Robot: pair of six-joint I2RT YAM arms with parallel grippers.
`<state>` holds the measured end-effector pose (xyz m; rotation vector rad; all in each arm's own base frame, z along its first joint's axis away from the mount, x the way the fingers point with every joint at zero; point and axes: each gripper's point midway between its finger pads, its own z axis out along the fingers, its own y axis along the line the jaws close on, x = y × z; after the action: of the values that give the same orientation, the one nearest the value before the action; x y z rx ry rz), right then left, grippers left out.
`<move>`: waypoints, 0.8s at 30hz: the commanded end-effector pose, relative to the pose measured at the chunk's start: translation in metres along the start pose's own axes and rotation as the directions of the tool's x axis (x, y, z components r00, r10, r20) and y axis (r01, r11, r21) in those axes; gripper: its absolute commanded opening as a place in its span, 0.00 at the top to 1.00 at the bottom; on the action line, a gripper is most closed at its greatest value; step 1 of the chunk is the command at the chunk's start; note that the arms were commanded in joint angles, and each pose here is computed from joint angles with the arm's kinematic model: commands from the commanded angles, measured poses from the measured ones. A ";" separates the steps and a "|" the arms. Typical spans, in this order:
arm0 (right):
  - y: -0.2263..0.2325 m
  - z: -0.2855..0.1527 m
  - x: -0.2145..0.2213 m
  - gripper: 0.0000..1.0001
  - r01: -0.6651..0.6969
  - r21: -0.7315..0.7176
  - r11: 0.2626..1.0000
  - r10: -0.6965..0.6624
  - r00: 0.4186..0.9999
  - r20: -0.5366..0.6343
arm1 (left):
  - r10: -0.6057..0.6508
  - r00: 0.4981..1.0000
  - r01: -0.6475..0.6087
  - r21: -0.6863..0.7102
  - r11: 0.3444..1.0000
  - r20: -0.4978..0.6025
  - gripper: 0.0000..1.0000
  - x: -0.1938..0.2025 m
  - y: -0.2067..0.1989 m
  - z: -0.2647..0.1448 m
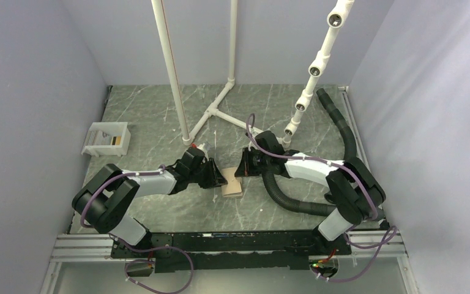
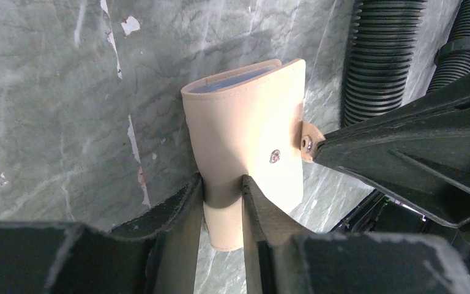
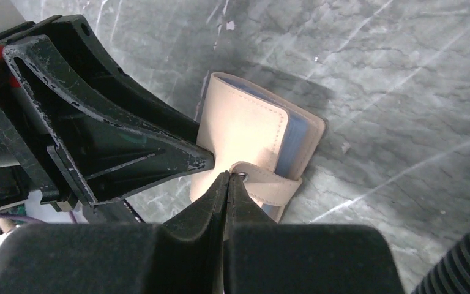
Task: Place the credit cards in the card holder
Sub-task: Close the card holder at the center of the board.
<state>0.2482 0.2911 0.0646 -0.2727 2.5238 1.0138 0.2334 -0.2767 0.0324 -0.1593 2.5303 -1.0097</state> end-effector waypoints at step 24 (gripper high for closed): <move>0.021 0.008 0.014 1.00 0.086 -0.206 0.975 -0.102 0.992 -0.069 | 0.001 1.000 -0.002 -0.100 0.995 -0.016 0.70 0.012 0.026 -0.005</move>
<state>0.2310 0.3008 0.0599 -0.4139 2.5095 1.1780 0.2330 -0.2753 0.0330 -0.1624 2.5273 -1.0036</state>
